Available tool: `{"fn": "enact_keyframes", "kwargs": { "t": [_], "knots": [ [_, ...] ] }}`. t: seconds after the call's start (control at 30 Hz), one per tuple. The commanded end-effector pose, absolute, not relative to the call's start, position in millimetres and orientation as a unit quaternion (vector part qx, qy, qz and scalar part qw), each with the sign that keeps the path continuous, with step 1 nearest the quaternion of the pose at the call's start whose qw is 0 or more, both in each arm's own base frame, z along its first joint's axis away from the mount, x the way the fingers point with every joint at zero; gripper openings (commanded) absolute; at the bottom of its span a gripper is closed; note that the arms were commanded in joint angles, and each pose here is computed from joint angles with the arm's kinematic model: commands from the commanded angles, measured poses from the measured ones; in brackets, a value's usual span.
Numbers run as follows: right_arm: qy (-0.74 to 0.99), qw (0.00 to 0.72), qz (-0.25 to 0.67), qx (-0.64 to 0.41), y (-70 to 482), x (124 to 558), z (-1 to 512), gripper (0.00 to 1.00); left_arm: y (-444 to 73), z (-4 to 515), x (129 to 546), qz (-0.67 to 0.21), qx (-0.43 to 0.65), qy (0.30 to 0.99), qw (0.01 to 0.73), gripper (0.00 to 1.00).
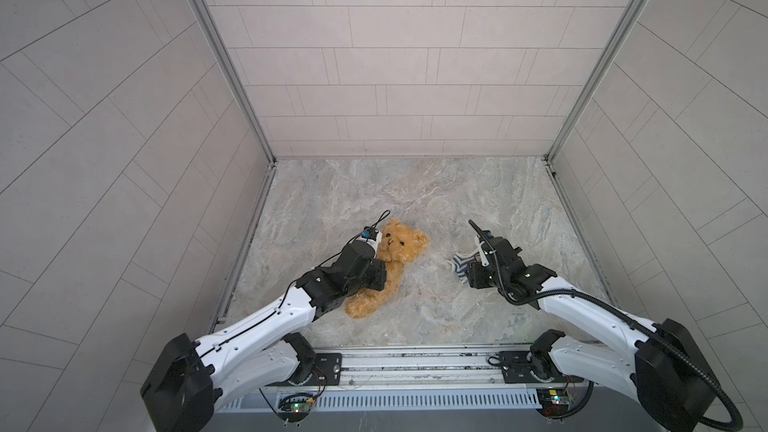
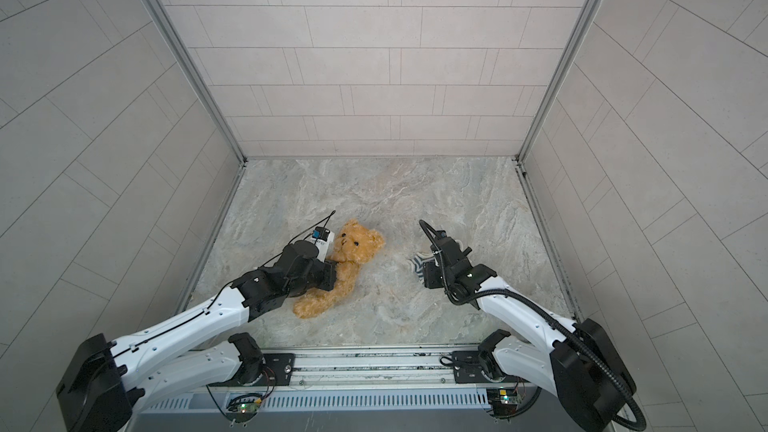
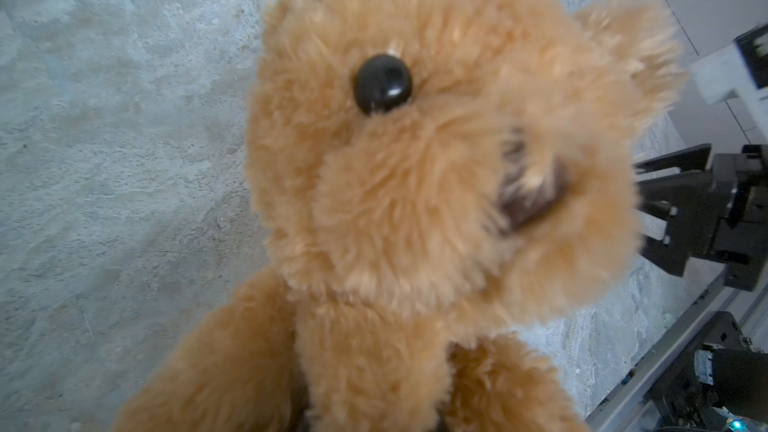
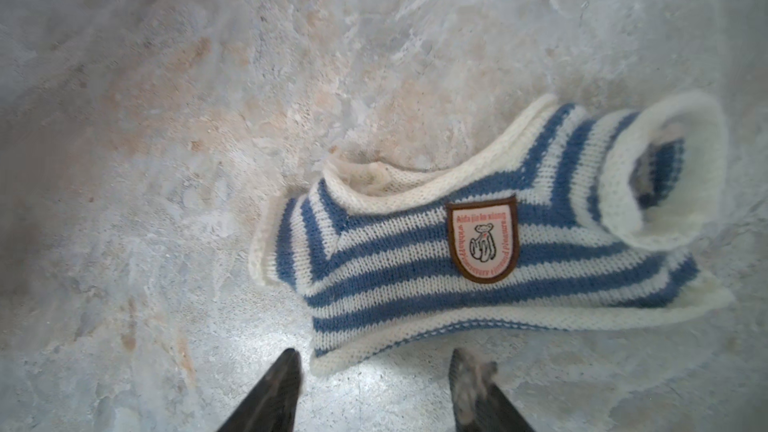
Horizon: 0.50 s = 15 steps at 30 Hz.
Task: Dress the teddy bear
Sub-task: 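Move the right gripper over the striped sweater while the left gripper holds the bear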
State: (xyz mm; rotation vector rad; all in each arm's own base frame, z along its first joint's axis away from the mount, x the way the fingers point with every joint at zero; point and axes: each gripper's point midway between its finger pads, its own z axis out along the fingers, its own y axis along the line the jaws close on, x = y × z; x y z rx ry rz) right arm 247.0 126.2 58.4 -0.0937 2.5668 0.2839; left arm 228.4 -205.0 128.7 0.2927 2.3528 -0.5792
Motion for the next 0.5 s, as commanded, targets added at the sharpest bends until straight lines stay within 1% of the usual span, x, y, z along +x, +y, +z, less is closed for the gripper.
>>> {"fn": "enact_keyframes", "kwargs": {
  "t": [0.0,0.23,0.4,0.47],
  "knots": [
    [0.953,0.285,0.1,-0.033,128,259,62,0.61,-200,145,236,-0.216,0.112,0.898,0.366,0.0],
    [0.962,0.251,0.103,-0.029,135,260,39,0.6,-189,144,234,-0.214,0.099,0.896,0.377,0.0],
    [0.971,0.207,0.11,-0.039,147,262,23,0.6,-189,144,234,-0.22,0.099,0.895,0.376,0.0],
    [0.971,0.203,0.121,-0.036,153,264,19,0.59,-188,144,234,-0.218,0.098,0.895,0.376,0.0]
  ]
}}
